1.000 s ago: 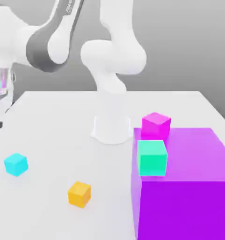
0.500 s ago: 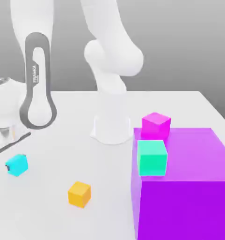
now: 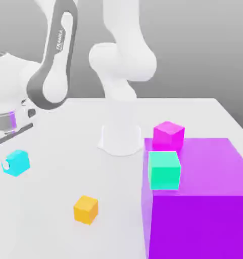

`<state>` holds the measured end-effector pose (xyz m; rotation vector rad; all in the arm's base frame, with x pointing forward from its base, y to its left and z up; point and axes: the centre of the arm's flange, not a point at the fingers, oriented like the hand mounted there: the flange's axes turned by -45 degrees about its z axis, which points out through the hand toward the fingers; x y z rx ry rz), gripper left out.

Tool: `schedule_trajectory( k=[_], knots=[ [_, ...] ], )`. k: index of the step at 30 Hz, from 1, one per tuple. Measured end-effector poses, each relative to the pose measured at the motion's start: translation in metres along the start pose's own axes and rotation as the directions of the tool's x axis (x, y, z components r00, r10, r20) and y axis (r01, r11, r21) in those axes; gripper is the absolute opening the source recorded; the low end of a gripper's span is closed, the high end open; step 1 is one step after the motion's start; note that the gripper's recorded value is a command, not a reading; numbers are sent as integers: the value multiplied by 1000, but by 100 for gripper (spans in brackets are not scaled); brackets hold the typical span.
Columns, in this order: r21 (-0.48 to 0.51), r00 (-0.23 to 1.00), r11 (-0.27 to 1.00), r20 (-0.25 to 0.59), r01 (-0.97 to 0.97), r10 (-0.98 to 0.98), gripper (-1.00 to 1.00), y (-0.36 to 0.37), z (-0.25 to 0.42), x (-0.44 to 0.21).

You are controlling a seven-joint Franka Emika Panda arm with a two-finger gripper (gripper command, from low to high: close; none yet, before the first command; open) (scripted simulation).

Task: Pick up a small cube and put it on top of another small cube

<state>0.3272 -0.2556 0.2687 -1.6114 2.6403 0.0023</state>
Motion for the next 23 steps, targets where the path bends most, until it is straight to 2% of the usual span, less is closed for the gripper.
schedule_trajectory(
  k=[7,15,19,20,23],
  knots=[
    [-5,999,1000,24,28,-28,-100,1,-94,-160],
    [-25,995,995,-27,94,-95,-100,112,-181,-330],
    [-26,994,994,-39,102,-103,-100,132,-141,-345],
    [-26,994,994,-40,103,-104,100,133,-131,-345],
    [-26,994,994,-40,103,-104,100,133,-131,-345]
  ],
)
